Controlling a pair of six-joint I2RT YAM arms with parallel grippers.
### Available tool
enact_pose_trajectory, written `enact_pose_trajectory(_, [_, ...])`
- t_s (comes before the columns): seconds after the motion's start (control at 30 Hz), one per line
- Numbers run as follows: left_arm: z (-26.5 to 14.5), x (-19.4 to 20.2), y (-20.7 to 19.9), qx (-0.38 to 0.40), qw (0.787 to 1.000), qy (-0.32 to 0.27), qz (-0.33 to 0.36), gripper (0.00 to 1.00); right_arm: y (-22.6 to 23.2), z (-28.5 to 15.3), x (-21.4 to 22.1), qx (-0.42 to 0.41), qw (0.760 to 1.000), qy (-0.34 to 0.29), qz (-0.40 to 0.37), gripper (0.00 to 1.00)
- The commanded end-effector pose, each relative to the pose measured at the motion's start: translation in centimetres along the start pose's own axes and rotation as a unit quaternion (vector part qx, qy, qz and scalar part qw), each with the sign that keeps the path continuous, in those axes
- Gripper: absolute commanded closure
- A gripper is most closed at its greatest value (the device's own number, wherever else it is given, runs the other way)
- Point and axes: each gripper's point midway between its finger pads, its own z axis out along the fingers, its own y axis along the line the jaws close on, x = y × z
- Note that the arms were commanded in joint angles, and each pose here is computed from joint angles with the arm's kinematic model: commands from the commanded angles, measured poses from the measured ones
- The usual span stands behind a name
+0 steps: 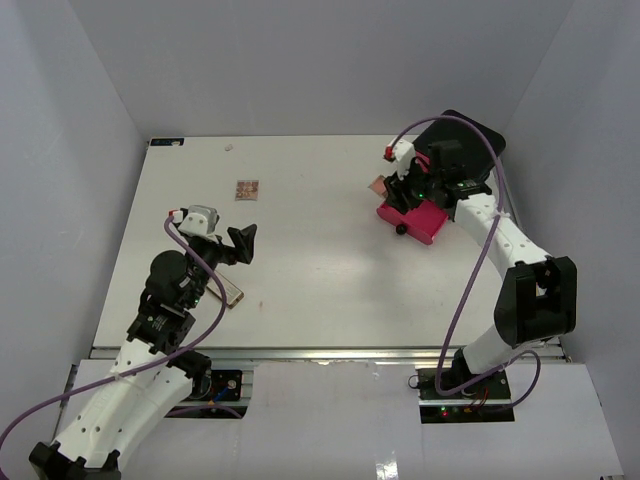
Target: Organize the makeup
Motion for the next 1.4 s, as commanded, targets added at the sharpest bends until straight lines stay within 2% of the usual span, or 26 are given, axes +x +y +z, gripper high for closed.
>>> enact_pose_trajectory(0.0, [0.0,-0.4,-0.5,0.012,1.0,-0.001,-0.001,0.02,-2.4,-1.5,5.3,-0.004,0.999,0.043,-0.014,0.74])
enact_pose_trajectory(0.33, [0.4,0.4,-0.6,0.014,1.0,0.014,-0.001,0.02,-6.5,-1.6,8.6,0.048,0.994,0.09,-0.05,0.67])
enact_pose_trajectory(0.57, [0.5,0.8,-0.5,0.01,1.0,0.02,0.0,0.02,-7.6,-0.3,9.6,0.055,0.991,0.109,-0.046,0.53])
enact_pose_trajectory(0.8, [0.6,1.0,-0.5,0.01,1.0,0.024,-0.001,0.02,-8.3,0.3,9.7,0.064,0.991,0.109,-0.039,0.44])
enact_pose_trajectory(0.93, [0.7,1.2,-0.5,0.011,1.0,0.027,0.0,0.02,-8.1,0.3,9.7,0.064,0.992,0.108,-0.032,0.22])
enact_pose_trajectory(1.0, [0.7,1.2,-0.5,0.011,1.0,0.028,-0.001,0.02,-7.9,0.0,9.5,0.063,0.992,0.104,-0.03,0.16])
enact_pose_trajectory(1.17, [0.9,1.5,-0.9,0.021,0.999,0.034,-0.004,0.02,-6.4,-1.5,7.6,0.047,0.996,0.075,-0.021,0.15])
enact_pose_trajectory(1.3, [1.4,2.4,-1.4,0.026,0.998,0.059,-0.025,0.02,-3.0,-4.1,3.5,-0.001,1.0,0.005,-0.003,0.15])
enact_pose_trajectory(1.37, [1.9,3.4,-1.8,0.02,0.993,0.095,-0.066,0.02,0.1,-5.7,1.4,-0.046,0.998,-0.045,0.016,0.1])
